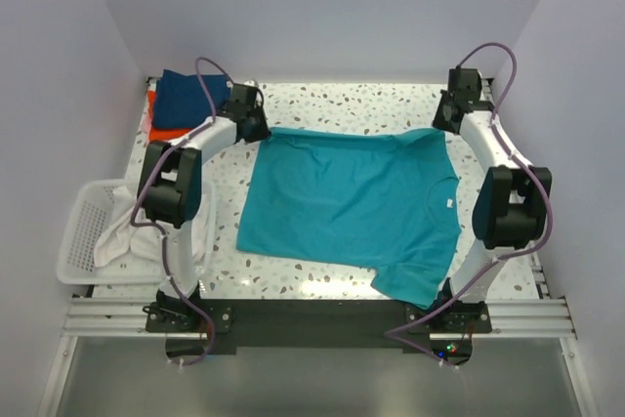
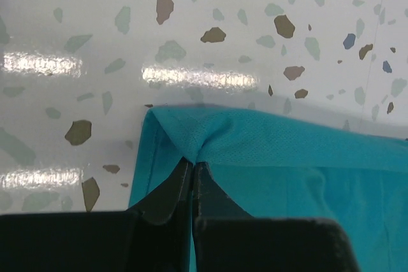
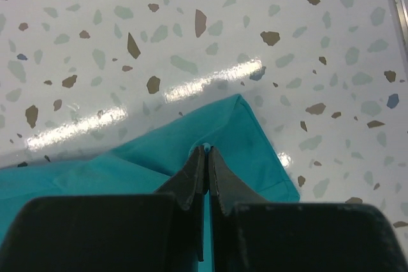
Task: Fold and stack the t-shirts
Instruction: Fold the tshirt
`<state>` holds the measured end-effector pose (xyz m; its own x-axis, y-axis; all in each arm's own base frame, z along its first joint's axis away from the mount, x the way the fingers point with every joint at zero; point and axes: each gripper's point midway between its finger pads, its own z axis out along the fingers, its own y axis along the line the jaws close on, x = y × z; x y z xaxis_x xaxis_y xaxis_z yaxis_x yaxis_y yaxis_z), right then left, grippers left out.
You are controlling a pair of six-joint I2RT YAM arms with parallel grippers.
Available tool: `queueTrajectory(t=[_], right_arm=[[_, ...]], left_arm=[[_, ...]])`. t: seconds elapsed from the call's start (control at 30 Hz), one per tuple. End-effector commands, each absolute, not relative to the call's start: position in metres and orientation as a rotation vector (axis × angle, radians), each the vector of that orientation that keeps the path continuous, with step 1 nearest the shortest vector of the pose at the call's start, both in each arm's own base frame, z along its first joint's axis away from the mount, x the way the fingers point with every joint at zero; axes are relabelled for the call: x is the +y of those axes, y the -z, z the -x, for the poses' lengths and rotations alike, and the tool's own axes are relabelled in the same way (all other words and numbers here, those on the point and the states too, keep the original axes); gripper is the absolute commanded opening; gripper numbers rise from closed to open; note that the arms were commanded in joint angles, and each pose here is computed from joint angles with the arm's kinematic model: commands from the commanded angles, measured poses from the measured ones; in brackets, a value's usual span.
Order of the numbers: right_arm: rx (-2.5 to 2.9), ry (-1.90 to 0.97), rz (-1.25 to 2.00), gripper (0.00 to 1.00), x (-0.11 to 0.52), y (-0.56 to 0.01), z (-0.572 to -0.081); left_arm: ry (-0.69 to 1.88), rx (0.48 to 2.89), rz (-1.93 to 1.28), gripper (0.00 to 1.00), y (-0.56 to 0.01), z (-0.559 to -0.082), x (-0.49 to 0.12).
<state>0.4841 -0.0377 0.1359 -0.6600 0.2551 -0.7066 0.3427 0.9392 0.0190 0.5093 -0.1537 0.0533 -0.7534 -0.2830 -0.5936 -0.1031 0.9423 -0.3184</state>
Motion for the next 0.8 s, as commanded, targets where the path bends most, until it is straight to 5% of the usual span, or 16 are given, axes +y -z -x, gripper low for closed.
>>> queueTrajectory(t=[0.0,0.77], right_arm=[[2.315,0.131,-0.455,0.0,-0.037,-0.155,-0.456],[2.381,0.03,-0.521,0.0,-0.016,-0.134,-0.336]], left_arm=[[0.39,2.287,0.225,0.0,-0.103,-0.512,-0.15],[0.376,2.37,0.202,0.0,-0.082,-0.454,-0.139]])
